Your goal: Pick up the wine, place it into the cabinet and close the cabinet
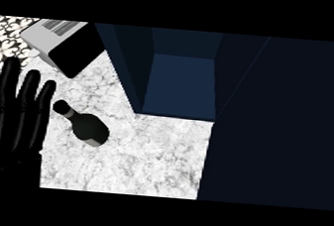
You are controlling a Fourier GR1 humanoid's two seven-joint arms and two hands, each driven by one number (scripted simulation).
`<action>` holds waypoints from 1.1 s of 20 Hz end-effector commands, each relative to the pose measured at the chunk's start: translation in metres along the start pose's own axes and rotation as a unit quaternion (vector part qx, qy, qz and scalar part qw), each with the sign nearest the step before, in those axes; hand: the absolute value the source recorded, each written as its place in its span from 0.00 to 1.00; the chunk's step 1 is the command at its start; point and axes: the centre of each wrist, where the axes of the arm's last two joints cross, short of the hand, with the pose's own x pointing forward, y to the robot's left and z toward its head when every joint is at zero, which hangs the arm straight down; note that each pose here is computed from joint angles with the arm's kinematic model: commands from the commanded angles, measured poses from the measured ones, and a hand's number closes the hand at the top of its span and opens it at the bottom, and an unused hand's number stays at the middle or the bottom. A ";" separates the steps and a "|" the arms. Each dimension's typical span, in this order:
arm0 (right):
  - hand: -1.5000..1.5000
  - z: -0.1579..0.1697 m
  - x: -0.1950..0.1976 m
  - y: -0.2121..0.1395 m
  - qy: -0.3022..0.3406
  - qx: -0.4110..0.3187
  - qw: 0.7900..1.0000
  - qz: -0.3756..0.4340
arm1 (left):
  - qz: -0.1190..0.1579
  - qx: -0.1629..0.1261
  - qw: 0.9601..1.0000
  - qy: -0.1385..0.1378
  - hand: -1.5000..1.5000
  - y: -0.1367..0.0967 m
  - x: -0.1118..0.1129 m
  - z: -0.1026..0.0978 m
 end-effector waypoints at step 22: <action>0.00 0.001 0.027 0.007 -0.012 -0.048 0.999 0.023 | -0.034 0.052 0.998 -0.033 0.00 0.026 0.035 0.002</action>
